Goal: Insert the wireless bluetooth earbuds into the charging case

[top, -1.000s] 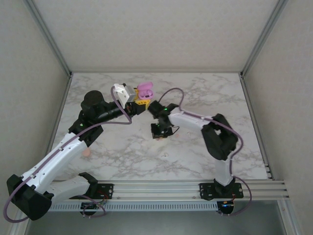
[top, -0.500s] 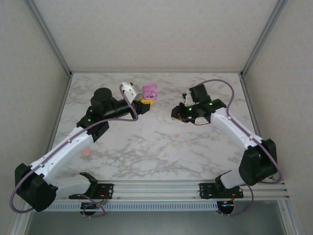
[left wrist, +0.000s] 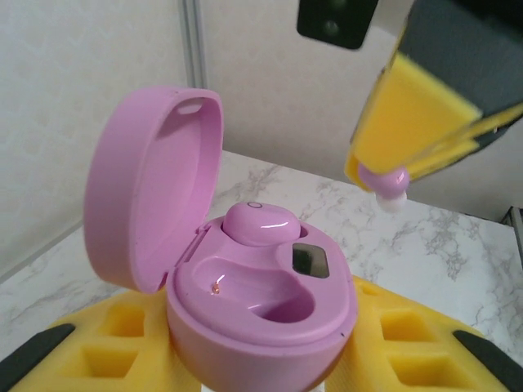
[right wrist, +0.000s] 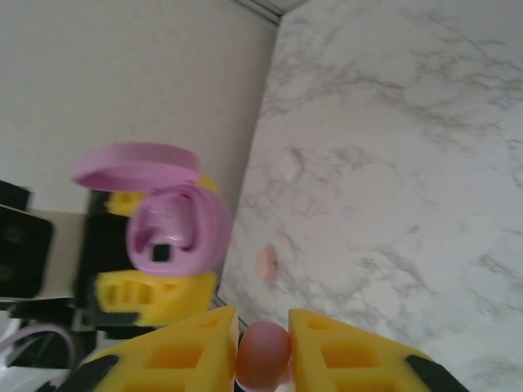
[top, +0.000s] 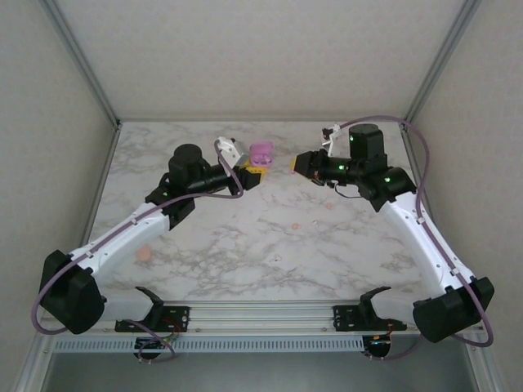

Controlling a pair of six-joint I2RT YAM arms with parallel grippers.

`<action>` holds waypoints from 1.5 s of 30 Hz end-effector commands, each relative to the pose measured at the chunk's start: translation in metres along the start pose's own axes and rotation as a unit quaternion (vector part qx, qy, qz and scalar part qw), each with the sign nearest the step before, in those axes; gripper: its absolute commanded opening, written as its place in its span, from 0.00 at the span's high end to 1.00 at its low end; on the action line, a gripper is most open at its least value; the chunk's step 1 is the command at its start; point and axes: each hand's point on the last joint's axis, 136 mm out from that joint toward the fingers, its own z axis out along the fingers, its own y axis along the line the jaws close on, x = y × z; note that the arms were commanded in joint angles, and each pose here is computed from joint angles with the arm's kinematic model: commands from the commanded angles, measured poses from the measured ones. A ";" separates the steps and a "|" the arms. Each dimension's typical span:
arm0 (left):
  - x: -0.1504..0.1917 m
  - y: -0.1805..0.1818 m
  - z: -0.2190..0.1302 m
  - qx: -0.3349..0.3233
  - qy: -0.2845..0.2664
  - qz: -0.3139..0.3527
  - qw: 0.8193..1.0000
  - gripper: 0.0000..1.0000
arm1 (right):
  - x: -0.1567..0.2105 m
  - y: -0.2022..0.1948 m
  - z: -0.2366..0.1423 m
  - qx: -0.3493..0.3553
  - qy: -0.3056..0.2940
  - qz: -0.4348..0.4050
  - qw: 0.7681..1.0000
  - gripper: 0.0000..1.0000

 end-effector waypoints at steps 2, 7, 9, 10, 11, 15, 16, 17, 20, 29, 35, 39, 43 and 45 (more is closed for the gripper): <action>-0.011 -0.012 0.007 0.027 -0.019 0.014 0.999 0.71 | -0.011 0.039 -0.009 -0.065 -0.011 -0.022 0.998 0.77; -0.007 -0.015 0.014 0.033 -0.012 0.015 0.999 0.71 | -0.015 0.054 -0.009 -0.084 -0.012 -0.036 0.996 0.77; -0.006 -0.016 0.016 0.035 -0.010 0.015 0.999 0.71 | -0.016 0.059 -0.006 -0.089 -0.012 -0.040 0.995 0.76; -0.006 -0.016 0.016 0.036 -0.009 0.014 0.999 0.71 | -0.015 0.060 -0.004 -0.090 -0.010 -0.042 0.995 0.76; -0.006 -0.016 0.017 0.036 -0.009 0.014 0.999 0.71 | -0.015 0.062 -0.002 -0.091 -0.009 -0.044 0.995 0.76; -0.007 -0.018 0.020 0.038 -0.009 0.014 0.999 0.71 | -0.013 0.063 0.008 -0.087 -0.004 -0.045 0.995 0.76; -0.008 -0.019 0.020 0.039 -0.010 0.015 0.999 0.71 | -0.012 0.063 0.010 -0.086 -0.002 -0.045 0.995 0.76; -0.008 -0.019 0.020 0.040 -0.011 0.015 0.999 0.71 | -0.011 0.062 0.013 -0.085 -0.001 -0.045 0.995 0.76; -0.009 -0.020 0.020 0.040 -0.011 0.016 0.999 0.71 | -0.009 0.061 0.020 -0.079 0.004 -0.044 0.996 0.76; -0.009 -0.022 0.021 0.043 -0.010 0.015 0.999 0.71 | -0.007 0.058 0.029 -0.064 0.002 -0.047 0.997 0.76; -0.010 -0.026 0.022 0.046 -0.008 0.018 0.999 0.71 | -0.007 0.056 0.036 -0.056 0.000 -0.045 0.997 0.76; -0.012 -0.026 0.020 0.044 -0.010 0.019 0.999 0.71 | -0.008 0.055 0.038 -0.050 -0.005 -0.050 0.998 0.76; -0.012 -0.026 0.020 0.043 -0.010 0.020 0.999 0.71 | -0.010 0.053 0.040 -0.040 -0.010 -0.050 0.998 0.76; -0.013 -0.027 0.020 0.044 -0.011 0.020 0.999 0.71 | -0.009 0.051 0.042 -0.033 -0.011 -0.051 0.998 0.76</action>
